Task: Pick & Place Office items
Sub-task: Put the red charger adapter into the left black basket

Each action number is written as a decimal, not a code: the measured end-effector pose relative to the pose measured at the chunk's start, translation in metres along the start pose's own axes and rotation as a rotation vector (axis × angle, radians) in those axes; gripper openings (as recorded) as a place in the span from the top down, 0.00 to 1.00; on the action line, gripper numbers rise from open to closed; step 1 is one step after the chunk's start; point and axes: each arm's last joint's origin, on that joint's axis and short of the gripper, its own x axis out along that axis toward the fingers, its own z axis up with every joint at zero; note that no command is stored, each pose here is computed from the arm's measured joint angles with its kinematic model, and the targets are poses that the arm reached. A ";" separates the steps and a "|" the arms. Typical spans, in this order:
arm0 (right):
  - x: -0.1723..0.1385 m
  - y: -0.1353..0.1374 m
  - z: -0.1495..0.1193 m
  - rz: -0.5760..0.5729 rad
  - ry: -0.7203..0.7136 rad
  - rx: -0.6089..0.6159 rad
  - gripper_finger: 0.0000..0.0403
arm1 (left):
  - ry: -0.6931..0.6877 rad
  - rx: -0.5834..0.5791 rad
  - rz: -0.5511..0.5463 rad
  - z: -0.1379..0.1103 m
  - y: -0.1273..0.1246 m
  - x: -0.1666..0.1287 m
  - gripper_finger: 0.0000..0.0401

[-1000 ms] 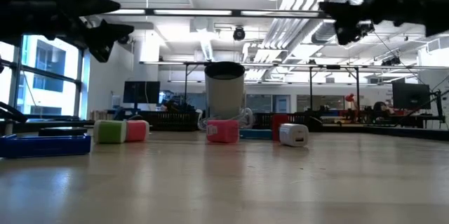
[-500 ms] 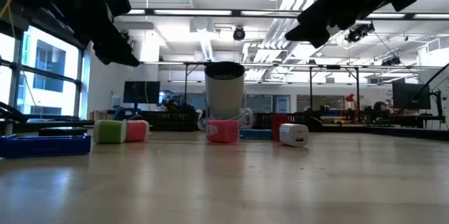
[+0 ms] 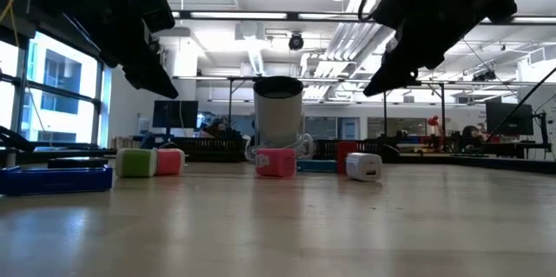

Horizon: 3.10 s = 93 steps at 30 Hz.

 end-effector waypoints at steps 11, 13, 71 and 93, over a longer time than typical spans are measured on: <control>0.015 -0.006 -0.007 -0.151 0.042 -0.084 0.45 | -0.124 0.063 0.009 0.012 -0.002 -0.001 0.46; 0.018 -0.008 -0.008 -0.208 0.046 -0.105 0.45 | -0.153 0.087 0.027 0.014 -0.002 -0.001 0.46; 0.073 -0.024 0.009 -0.128 0.567 -1.459 0.45 | -0.136 0.157 0.126 0.016 0.021 -0.002 0.46; 0.090 -0.034 0.005 0.021 0.527 -1.416 0.45 | -0.130 0.155 0.126 0.015 0.021 -0.002 0.46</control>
